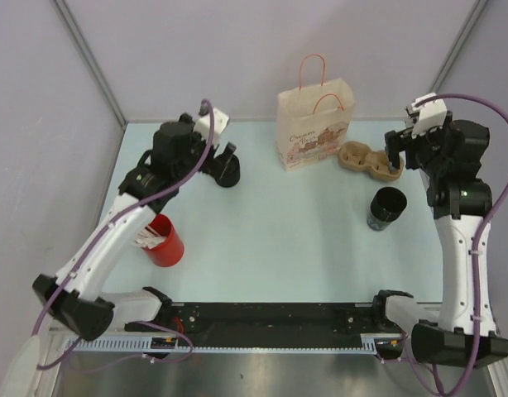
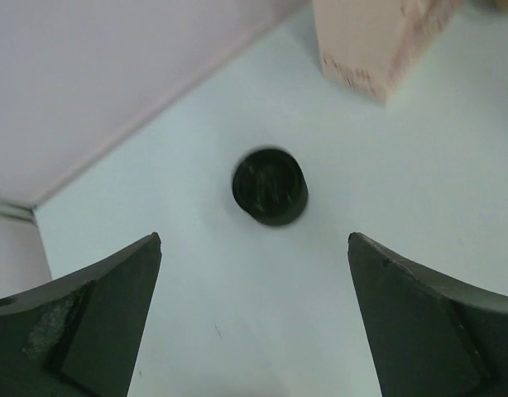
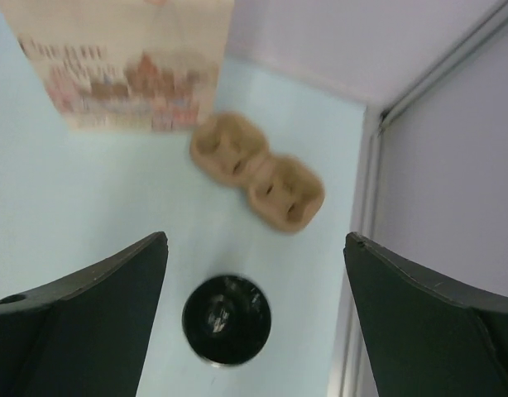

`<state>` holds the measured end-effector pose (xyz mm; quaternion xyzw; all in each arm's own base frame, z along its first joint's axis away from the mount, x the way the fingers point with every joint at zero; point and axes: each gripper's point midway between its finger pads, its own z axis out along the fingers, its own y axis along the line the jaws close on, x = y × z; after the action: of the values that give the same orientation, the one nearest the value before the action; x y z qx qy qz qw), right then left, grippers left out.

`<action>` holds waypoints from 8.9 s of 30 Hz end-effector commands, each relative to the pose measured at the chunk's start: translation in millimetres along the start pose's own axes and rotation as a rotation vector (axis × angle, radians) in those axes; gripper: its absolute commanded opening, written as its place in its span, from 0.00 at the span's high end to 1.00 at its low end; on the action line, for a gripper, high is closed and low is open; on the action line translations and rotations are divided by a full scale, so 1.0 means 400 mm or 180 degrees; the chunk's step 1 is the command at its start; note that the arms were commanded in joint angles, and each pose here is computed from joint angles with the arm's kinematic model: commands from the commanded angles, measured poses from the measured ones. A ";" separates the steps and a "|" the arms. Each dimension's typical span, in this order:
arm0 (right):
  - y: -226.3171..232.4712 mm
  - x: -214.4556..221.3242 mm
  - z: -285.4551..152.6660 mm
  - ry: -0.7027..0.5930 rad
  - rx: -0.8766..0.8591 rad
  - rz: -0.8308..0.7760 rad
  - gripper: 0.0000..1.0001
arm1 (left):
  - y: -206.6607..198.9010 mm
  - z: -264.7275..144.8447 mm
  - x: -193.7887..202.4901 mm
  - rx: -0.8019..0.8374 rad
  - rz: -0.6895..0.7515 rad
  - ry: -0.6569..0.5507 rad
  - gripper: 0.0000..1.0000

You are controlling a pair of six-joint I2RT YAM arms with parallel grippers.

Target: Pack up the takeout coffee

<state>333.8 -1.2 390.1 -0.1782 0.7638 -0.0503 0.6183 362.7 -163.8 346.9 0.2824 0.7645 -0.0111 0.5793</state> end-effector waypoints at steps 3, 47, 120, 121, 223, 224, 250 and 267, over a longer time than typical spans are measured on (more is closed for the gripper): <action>0.114 0.260 0.016 0.0942 -0.0866 0.0477 0.15 | -0.057 -0.110 0.124 0.0337 0.0099 -0.0030 0.01; 0.180 0.509 0.085 0.2149 -0.0593 0.0317 0.69 | -0.216 0.038 0.345 0.0963 0.0053 0.0273 0.01; 0.159 0.496 0.064 0.2101 -0.0457 0.0234 1.00 | -0.233 0.063 0.378 0.1017 0.0024 0.0377 0.01; 0.157 0.495 0.063 0.2094 -0.0449 0.0232 1.00 | -0.233 0.063 0.380 0.1016 0.0029 0.0387 0.00; 0.085 0.207 0.001 0.1096 0.0841 -0.1218 1.00 | -0.224 0.080 0.384 0.0948 0.0051 0.0427 0.00; 0.088 0.206 0.003 0.1099 0.0845 -0.1241 1.00 | -0.225 0.080 0.388 0.0953 0.0046 0.0446 0.01; 0.375 0.182 0.192 0.0785 0.0184 -0.1671 1.00 | -0.176 0.078 0.381 0.0658 0.0137 0.0450 0.01; 0.543 0.310 0.291 0.1100 0.0014 -0.2071 1.00 | -0.066 0.053 0.333 0.0473 -0.0218 0.0424 0.00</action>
<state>371.2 166.7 178.5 -0.4213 0.7674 -0.2579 0.4087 346.0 -136.0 180.9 0.3144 0.8202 -0.0434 0.4760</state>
